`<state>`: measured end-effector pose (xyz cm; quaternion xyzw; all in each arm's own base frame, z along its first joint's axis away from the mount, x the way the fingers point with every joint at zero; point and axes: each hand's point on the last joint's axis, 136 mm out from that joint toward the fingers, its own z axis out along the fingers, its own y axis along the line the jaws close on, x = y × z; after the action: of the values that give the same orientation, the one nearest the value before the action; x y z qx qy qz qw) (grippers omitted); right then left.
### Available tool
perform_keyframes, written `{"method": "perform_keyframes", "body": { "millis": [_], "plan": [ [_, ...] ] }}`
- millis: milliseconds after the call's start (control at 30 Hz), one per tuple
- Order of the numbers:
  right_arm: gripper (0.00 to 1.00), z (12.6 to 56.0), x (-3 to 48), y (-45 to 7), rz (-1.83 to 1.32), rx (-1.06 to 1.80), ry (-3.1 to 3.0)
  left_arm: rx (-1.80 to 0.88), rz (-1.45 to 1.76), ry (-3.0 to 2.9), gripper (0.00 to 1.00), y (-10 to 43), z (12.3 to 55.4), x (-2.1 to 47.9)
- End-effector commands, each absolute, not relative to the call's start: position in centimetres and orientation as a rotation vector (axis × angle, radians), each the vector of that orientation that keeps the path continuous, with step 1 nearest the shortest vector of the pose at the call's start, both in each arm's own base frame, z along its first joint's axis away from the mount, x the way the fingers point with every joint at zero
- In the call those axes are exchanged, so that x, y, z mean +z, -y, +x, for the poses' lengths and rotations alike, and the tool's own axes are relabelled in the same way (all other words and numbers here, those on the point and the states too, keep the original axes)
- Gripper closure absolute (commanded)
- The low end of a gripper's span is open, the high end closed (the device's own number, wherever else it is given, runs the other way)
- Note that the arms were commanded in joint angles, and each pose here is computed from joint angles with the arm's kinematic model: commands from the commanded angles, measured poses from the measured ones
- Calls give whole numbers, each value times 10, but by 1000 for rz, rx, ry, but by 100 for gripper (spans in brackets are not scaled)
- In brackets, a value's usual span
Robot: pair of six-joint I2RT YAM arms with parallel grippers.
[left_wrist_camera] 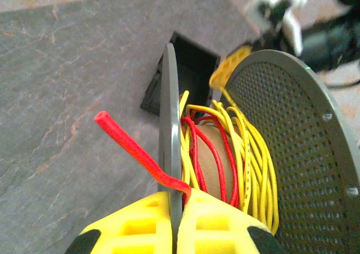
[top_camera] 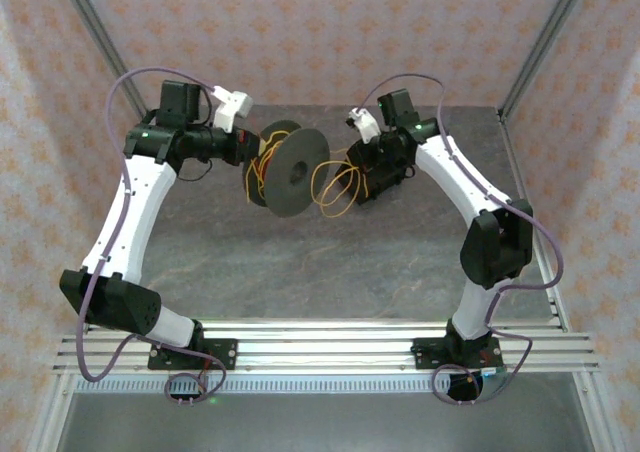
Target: Wrap the cables
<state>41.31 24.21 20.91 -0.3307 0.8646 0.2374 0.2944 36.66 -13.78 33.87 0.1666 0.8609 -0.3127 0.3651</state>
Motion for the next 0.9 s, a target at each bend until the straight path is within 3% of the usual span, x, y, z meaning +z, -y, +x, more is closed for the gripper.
{"method": "perform_keyframes", "body": {
  "millis": [0, 367, 633, 867],
  "plan": [
    [100, 401, 182, -236, -851, 612, -2363, -922, 246, -1921, 100, 123, 385, 430],
    [100, 350, 183, -311, -976, 798, -2172, -935, -296, -1703, 100, 71, 445, 444],
    [100, 355, 199, -324, -919, 875, -2126, -802, -299, -1784, 100, 71, 446, 418],
    [100, 330, 219, -363, -975, 932, -2020, -690, -356, -1760, 100, 69, 450, 400]
  ]
}}
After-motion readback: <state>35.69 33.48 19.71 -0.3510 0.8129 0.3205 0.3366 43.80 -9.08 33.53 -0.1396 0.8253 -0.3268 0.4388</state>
